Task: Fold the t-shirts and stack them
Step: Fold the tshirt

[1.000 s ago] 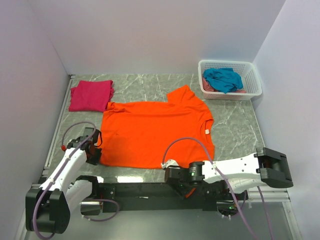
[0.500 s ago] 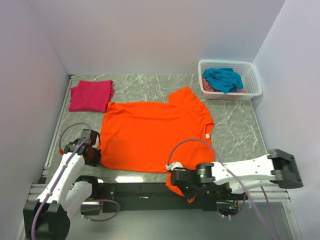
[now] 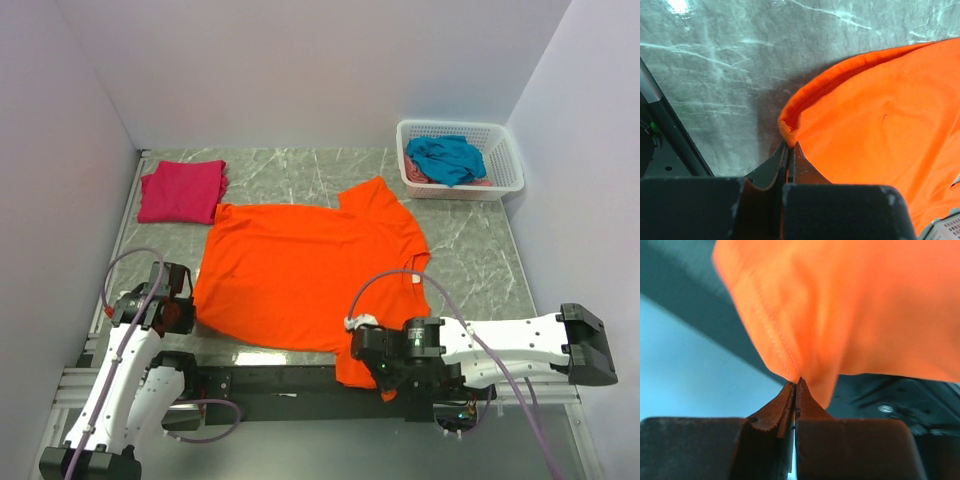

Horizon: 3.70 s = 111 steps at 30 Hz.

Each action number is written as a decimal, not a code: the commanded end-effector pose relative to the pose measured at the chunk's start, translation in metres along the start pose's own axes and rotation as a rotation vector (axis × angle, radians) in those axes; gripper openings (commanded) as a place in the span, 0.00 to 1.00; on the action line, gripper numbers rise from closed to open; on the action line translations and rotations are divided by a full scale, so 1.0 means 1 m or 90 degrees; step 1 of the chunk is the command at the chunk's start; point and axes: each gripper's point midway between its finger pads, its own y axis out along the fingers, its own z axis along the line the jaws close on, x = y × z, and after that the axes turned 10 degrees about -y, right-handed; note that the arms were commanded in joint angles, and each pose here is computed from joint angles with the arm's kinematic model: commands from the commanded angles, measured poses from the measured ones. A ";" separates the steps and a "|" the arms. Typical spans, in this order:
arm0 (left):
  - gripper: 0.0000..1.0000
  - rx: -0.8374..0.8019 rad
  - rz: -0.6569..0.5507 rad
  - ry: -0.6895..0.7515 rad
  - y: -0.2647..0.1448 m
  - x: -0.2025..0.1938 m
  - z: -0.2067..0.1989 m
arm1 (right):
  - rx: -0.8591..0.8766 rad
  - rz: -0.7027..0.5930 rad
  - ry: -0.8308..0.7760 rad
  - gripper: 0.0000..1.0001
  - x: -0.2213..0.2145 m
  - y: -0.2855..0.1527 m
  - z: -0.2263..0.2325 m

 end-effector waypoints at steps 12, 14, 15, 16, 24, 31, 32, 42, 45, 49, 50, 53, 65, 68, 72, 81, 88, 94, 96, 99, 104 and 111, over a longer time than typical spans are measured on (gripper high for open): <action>0.01 -0.039 -0.017 0.020 -0.003 0.000 -0.043 | -0.180 -0.160 0.146 0.00 0.086 -0.056 -0.089; 0.01 -0.039 -0.021 0.022 -0.001 0.000 -0.050 | -0.211 -0.169 0.161 0.00 0.093 -0.064 -0.104; 0.01 -0.045 -0.021 0.023 -0.001 -0.001 -0.054 | -0.228 -0.166 0.165 0.00 0.095 -0.066 -0.111; 0.01 -0.050 -0.019 0.022 0.001 -0.002 -0.059 | -0.244 -0.177 0.181 0.00 0.100 -0.073 -0.118; 0.01 -0.058 -0.034 0.041 0.004 -0.003 -0.083 | -0.269 -0.216 0.212 0.00 0.130 -0.094 -0.141; 0.01 -0.092 -0.019 0.074 0.015 -0.014 -0.114 | -0.335 -0.235 0.230 0.00 0.156 -0.115 -0.166; 0.01 -0.092 -0.022 0.076 0.015 -0.014 -0.118 | -0.346 -0.233 0.222 0.00 0.158 -0.117 -0.169; 0.01 -0.077 -0.032 0.109 0.034 -0.021 -0.147 | -0.429 -0.228 0.230 0.00 0.174 -0.137 -0.206; 0.01 -0.074 -0.049 0.115 0.041 -0.019 -0.154 | -0.432 -0.215 0.210 0.00 0.180 -0.133 -0.213; 0.01 -0.072 -0.066 0.123 0.049 -0.018 -0.165 | -0.436 -0.215 0.185 0.00 0.195 -0.132 -0.224; 0.01 -0.075 -0.068 0.126 0.050 -0.019 -0.170 | -0.437 -0.217 0.185 0.00 0.198 -0.132 -0.229; 0.06 -0.068 -0.073 0.139 0.060 -0.021 -0.177 | -0.434 -0.228 0.165 0.00 0.214 -0.128 -0.240; 1.00 -0.051 -0.070 0.209 0.075 -0.029 -0.204 | -0.537 -0.167 0.118 0.37 0.264 -0.105 -0.324; 1.00 -0.054 -0.075 0.208 0.069 -0.025 -0.197 | -0.547 -0.182 0.192 0.46 0.255 -0.108 -0.322; 0.99 -0.068 -0.088 0.211 0.054 -0.017 -0.193 | -0.498 -0.220 0.285 0.76 0.232 -0.105 -0.300; 1.00 -0.137 0.012 0.259 0.040 -0.043 -0.182 | -0.189 -0.295 0.397 0.79 0.195 -0.060 -0.209; 1.00 -0.093 0.072 0.284 0.080 -0.064 -0.142 | -0.086 -0.253 0.449 0.79 0.173 -0.021 -0.182; 1.00 -0.048 0.075 0.299 0.101 -0.067 -0.125 | -0.152 -0.191 0.540 0.80 0.133 0.006 -0.215; 1.00 -0.030 0.076 0.300 0.104 -0.066 -0.116 | -0.159 -0.184 0.573 0.80 0.118 0.012 -0.225; 0.99 -0.014 0.069 0.294 0.106 -0.063 -0.105 | -0.158 -0.178 0.601 0.80 0.100 0.016 -0.228; 0.99 0.009 0.072 0.291 0.105 -0.060 -0.087 | -0.147 -0.182 0.653 0.82 0.080 0.019 -0.232; 0.99 0.085 0.075 0.279 0.091 -0.051 -0.037 | -0.129 -0.172 0.695 0.83 0.058 0.015 -0.215</action>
